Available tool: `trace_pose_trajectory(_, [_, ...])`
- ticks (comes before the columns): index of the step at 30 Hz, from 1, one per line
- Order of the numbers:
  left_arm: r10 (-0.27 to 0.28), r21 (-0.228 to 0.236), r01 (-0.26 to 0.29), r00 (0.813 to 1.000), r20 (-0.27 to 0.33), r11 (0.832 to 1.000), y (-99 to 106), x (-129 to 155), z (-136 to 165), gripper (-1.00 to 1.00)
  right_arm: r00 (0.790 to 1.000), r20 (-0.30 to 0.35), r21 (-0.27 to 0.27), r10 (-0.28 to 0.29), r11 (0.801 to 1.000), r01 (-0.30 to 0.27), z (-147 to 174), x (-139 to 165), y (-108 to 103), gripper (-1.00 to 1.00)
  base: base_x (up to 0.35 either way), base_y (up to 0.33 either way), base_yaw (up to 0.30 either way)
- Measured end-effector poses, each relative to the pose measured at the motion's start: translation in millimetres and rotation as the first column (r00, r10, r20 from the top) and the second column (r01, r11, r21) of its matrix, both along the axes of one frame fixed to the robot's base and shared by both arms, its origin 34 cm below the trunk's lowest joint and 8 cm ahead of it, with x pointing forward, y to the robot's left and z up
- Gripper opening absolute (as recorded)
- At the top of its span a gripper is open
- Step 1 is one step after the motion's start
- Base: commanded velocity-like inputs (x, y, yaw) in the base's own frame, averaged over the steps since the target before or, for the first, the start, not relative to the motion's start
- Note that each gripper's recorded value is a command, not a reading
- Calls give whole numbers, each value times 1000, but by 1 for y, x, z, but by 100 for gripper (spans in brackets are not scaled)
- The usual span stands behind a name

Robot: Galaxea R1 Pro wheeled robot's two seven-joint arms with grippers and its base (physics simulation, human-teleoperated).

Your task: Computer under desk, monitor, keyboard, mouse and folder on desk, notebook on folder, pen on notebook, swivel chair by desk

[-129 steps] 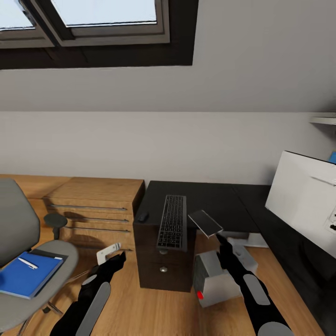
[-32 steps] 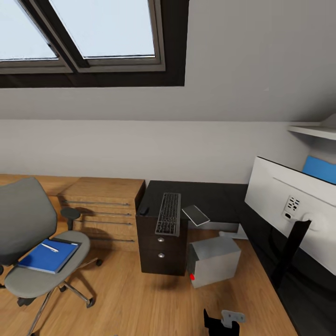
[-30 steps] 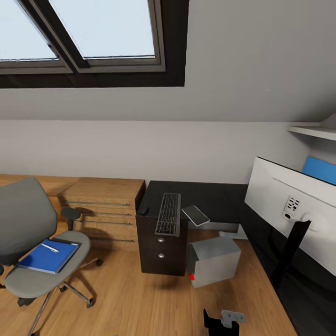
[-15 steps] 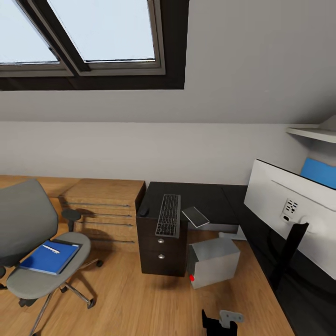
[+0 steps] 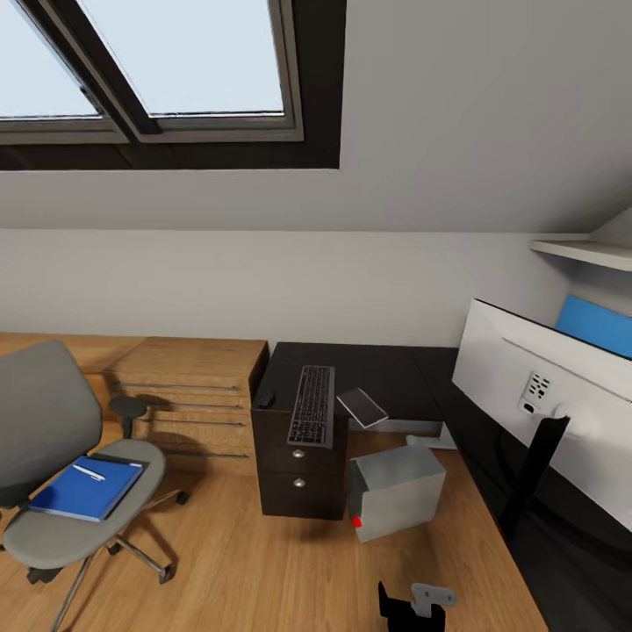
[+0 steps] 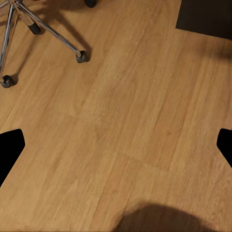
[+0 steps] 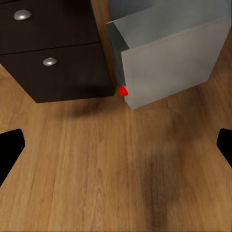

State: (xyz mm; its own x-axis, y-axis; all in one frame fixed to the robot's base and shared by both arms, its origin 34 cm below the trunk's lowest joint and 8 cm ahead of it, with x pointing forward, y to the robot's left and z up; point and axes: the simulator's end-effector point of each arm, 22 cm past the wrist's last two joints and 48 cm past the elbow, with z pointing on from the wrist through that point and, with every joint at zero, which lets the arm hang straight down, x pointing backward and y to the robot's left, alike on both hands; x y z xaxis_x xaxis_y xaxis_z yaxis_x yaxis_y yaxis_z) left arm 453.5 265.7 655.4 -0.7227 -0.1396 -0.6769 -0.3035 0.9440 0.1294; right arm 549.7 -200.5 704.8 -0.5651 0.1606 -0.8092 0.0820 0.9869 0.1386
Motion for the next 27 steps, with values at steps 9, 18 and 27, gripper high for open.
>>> trace_pose_trajectory(9, [1, 8, -1, 1000, -1, 1000, 6, 0, 0, 100, 1000, -1, 4, 2, 1000, -2, 0, 0, 3, 100, -219, 49, -15])
trace_pose_trajectory(18, [-1, 9, 1, 1000, -1, 1000, 6, 0, 0, 100, 1000, -2, 4, 2, 1000, -2, 0, 0, 3, 100, -76, 23, -1])
trace_pose_trajectory(27, [0, 8, 0, 1000, 0, 1000, 6, 0, 0, 100, 989, 145, 11, -5, 1000, 4, 48, 55, 5, 100, -3, 1, 0])
